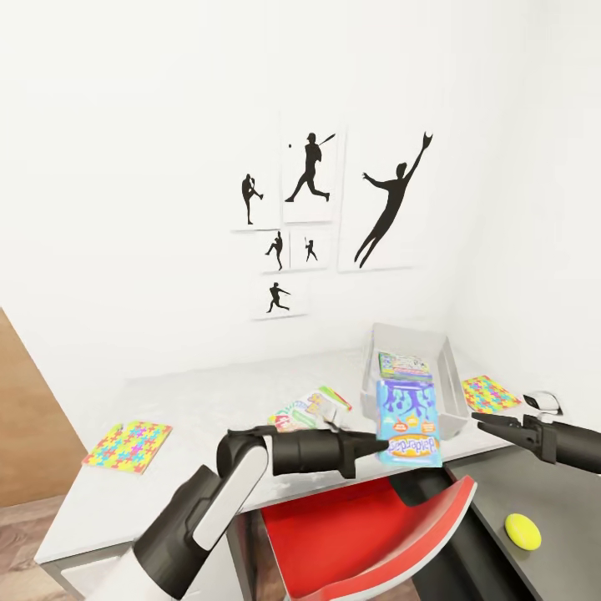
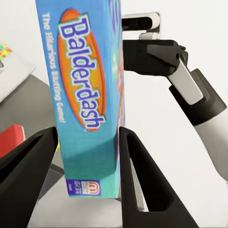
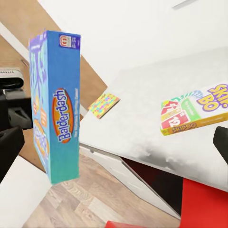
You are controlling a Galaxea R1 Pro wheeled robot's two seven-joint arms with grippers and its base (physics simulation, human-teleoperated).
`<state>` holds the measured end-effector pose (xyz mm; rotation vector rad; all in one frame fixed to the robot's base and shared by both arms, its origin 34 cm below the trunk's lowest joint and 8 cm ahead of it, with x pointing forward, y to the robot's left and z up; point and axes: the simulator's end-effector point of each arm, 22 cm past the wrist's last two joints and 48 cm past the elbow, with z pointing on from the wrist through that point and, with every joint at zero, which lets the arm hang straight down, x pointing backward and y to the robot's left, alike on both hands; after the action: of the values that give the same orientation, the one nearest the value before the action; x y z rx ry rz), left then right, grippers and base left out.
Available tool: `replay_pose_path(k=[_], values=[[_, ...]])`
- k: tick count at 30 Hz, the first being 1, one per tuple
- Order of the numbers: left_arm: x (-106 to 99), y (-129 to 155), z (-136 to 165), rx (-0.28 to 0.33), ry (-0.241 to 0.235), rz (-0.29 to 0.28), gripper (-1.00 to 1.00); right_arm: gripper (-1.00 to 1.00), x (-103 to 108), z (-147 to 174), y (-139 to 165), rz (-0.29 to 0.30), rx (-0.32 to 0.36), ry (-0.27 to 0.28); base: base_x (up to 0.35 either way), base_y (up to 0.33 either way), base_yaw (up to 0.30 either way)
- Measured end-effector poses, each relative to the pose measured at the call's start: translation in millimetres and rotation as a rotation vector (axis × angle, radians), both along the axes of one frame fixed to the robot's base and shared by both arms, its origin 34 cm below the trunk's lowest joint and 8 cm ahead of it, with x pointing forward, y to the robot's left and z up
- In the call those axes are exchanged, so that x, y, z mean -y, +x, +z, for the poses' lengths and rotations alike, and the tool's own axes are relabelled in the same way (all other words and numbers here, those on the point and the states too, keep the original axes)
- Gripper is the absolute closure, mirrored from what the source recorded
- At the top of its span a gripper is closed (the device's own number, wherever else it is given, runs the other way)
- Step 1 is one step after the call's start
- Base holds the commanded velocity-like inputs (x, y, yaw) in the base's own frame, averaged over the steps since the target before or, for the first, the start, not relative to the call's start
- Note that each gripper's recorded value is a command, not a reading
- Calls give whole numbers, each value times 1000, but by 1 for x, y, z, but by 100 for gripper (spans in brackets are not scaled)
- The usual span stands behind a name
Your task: Put all the toys in the child's room - the three board games (two on the bed and one on the table), the two jigsaw puzzles on the table, and the tennis ball on the table - inside the toy box on the table in the child's room.
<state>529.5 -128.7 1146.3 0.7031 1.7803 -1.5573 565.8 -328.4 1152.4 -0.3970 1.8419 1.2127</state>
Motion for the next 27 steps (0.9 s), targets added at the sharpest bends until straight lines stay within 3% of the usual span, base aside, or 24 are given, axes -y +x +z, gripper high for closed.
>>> replay_pose_path(k=[11, 27], values=[[13, -16, -8, 30, 29, -40, 100, -100, 1, 0, 0, -3, -5, 3, 0, 0, 0], [20, -18, -14, 39, 50, -46, 100, -100, 5, -6, 1, -12, -28, 13, 0, 0, 0]])
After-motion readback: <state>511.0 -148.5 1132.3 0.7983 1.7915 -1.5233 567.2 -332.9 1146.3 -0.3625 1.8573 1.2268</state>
